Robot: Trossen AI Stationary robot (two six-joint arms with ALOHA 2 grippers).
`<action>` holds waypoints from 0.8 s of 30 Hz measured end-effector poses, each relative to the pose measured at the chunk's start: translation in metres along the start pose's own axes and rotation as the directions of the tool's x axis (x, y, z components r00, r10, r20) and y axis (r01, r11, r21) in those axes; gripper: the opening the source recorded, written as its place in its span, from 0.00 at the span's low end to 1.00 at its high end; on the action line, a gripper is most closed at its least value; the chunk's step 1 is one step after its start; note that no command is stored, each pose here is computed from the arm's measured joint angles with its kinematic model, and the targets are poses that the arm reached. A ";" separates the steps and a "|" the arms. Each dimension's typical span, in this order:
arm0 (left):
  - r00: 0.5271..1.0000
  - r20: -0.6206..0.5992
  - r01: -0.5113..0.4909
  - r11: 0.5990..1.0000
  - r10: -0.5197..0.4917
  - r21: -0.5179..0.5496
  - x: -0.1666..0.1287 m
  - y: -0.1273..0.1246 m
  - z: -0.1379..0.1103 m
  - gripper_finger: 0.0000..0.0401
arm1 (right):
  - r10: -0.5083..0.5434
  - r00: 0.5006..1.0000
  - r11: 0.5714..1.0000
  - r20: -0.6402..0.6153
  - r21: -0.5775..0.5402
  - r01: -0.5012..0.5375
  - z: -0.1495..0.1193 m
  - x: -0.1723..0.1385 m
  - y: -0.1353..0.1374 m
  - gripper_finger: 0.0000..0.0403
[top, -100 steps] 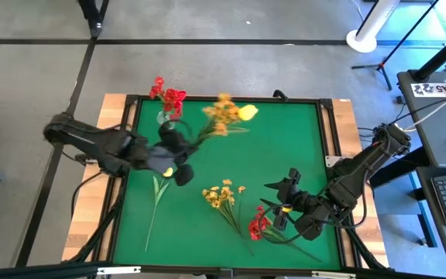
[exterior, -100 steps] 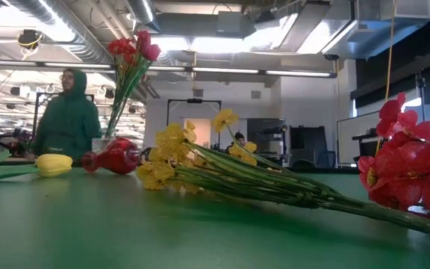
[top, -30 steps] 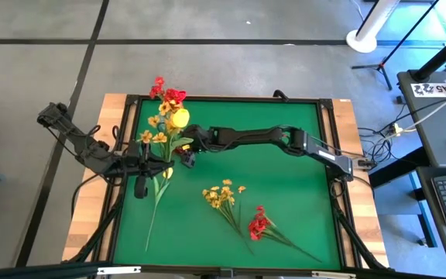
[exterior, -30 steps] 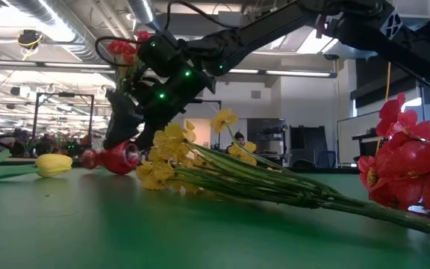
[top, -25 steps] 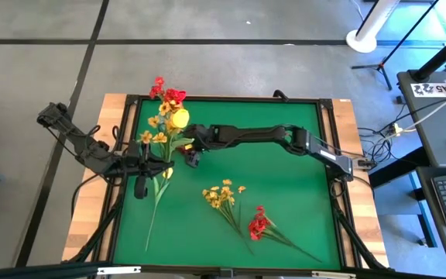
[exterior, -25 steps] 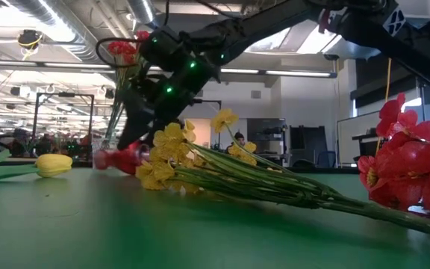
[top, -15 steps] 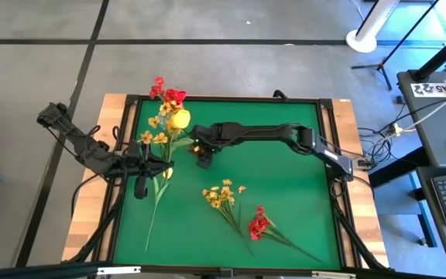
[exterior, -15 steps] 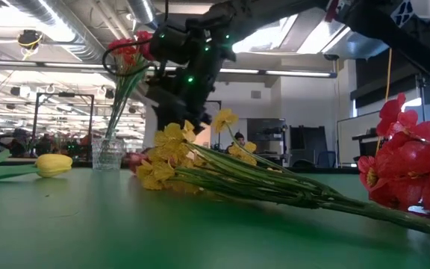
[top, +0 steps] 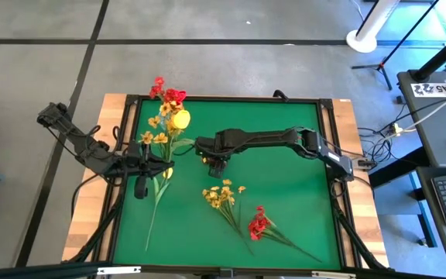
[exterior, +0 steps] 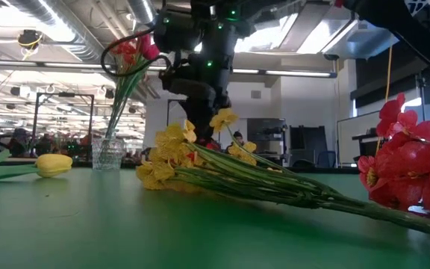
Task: Sort flowers into vase by color
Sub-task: Put the red vase containing the yellow flowers on the center of the table upright
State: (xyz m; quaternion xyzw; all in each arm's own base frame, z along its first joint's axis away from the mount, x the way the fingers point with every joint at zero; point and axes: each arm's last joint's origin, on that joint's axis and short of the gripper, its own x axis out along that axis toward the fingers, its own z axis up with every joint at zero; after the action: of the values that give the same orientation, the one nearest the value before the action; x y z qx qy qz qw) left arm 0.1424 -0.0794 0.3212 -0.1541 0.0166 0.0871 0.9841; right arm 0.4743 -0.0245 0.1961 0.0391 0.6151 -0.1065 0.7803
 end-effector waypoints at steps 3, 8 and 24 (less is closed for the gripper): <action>1.000 0.000 0.000 1.000 0.000 0.001 0.000 0.000 0.000 0.01 | 0.021 1.000 1.000 -0.010 0.000 -0.021 -0.001 0.000 0.000 0.51; 1.000 -0.001 0.000 1.000 0.000 0.002 0.000 0.000 0.000 0.01 | 0.031 1.000 0.999 0.000 -0.017 -0.031 -0.001 0.001 0.001 0.51; 1.000 -0.008 -0.003 1.000 0.003 0.019 0.000 0.000 -0.001 0.01 | 0.020 1.000 0.989 0.016 -0.149 -0.017 0.007 0.048 0.002 0.68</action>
State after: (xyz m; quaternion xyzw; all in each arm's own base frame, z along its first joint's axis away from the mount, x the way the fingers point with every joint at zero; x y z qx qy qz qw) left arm 0.1424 -0.0793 0.3203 -0.1452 0.0214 0.0876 0.9853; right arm 0.4917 -0.0295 0.1508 -0.0145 0.6140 -0.0534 0.7874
